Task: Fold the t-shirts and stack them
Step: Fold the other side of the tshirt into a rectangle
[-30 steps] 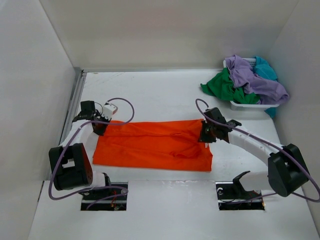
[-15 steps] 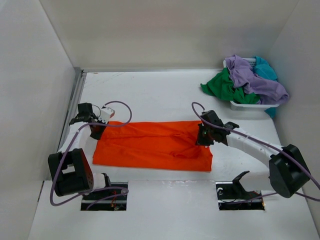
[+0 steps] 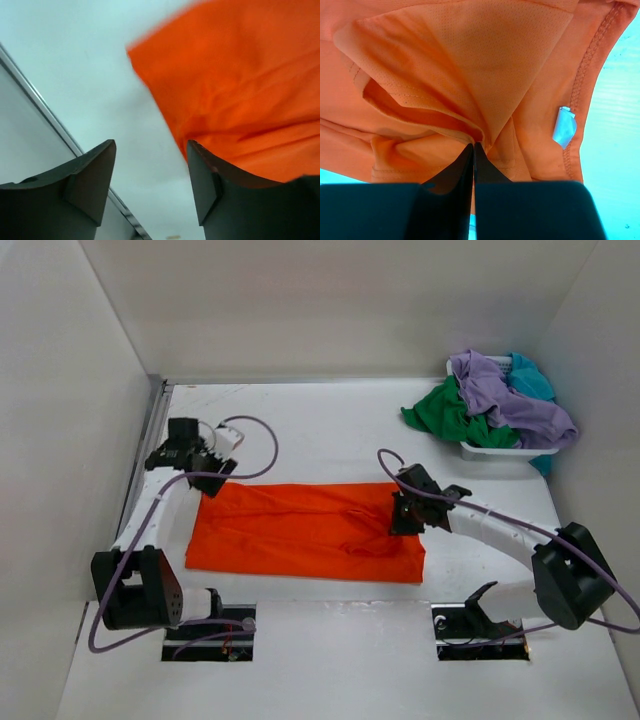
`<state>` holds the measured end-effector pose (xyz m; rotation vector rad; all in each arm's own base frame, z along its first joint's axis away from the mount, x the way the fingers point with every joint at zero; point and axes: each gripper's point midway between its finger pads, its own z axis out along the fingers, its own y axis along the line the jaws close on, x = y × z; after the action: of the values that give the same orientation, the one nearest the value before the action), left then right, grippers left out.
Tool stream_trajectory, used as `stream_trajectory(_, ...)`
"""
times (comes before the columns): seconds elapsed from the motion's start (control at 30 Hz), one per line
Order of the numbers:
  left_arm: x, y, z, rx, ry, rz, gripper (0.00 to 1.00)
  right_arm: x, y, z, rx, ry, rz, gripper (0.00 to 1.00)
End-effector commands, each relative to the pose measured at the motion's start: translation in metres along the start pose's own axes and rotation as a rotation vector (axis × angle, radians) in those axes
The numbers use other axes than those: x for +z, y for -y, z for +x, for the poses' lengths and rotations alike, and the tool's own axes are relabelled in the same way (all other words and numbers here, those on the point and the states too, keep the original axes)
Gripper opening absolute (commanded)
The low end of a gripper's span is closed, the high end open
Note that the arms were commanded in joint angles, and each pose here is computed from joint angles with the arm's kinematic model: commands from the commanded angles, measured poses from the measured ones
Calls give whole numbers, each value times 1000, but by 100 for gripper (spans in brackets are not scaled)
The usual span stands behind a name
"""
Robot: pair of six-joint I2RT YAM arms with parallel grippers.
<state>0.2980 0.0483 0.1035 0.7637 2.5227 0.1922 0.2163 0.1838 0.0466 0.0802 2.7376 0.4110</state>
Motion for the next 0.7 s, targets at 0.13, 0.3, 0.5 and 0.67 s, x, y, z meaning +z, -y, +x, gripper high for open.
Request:
stream_trajectory(0.13, -51, 169, -178, 259, 436, 451, 62, 6, -1, -9, 29, 43, -28, 5)
stream_trajectory(0.3, -28, 273, -227, 410, 459, 624, 56, 12, -8, -19, 59, 62, -59, 4)
stream_trajectory(0.5, -8, 330, -238, 439, 476, 703, 56, 13, -13, -32, 124, 99, -100, 4)
stream_trajectory(0.67, 6, 356, -221, 485, 440, 725, 57, 15, -13, -33, 152, 89, -129, 4)
